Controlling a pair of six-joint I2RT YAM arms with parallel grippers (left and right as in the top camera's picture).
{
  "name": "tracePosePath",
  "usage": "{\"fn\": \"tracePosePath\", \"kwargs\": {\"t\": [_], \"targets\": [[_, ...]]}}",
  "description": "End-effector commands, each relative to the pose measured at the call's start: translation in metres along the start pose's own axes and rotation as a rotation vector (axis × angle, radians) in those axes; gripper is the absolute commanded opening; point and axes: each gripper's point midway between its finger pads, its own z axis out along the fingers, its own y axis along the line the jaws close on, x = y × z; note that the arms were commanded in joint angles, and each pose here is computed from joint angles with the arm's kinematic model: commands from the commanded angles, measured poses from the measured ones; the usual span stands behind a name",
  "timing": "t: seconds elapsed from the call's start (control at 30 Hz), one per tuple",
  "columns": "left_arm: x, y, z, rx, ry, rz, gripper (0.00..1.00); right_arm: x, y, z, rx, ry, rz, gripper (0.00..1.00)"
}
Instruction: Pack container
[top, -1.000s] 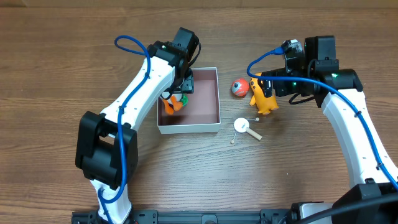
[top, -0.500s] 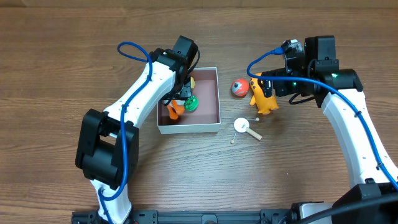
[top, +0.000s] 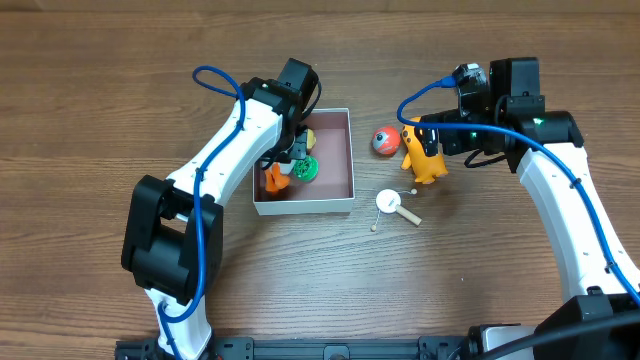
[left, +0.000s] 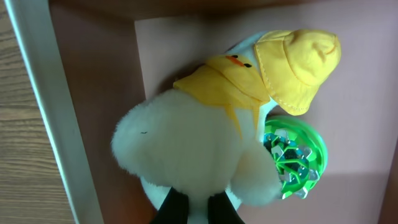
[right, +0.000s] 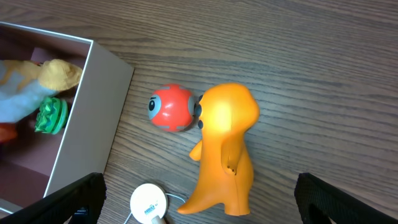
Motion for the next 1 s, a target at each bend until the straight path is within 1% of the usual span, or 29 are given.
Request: {"fn": "tracePosePath", "kwargs": {"t": [0.0, 0.2, 0.3, 0.43, 0.53, 0.7, 0.97], "targets": [[-0.009, -0.004, -0.014, 0.020, -0.023, 0.082, 0.04, -0.005, 0.000, -0.001, 0.004, -0.013, -0.008, 1.00], [-0.026, -0.007, -0.038, 0.034, -0.077, 0.174, 0.04, -0.005, 0.000, -0.001, 0.004, -0.013, -0.008, 1.00], [-0.035, -0.009, -0.046, 0.039, -0.112, 0.268, 0.04, -0.005, 0.000, -0.001, 0.004, -0.013, -0.008, 1.00], [-0.037, -0.010, -0.046, 0.031, -0.126, 0.435, 0.04, -0.005, 0.000, -0.001, 0.004, -0.013, -0.008, 1.00], [-0.040, -0.011, -0.047, 0.029, -0.141, 0.493, 0.04, -0.005, 0.000, -0.001, 0.004, -0.013, -0.008, 1.00], [-0.046, -0.015, -0.047, 0.043, -0.165, 0.489, 0.04, -0.005, 0.000, -0.001, 0.004, -0.013, -0.008, 1.00], [-0.049, 0.003, -0.043, 0.038, -0.148, 0.389, 0.09, -0.005, 0.000, -0.001, 0.004, -0.013, -0.008, 1.00]]}}
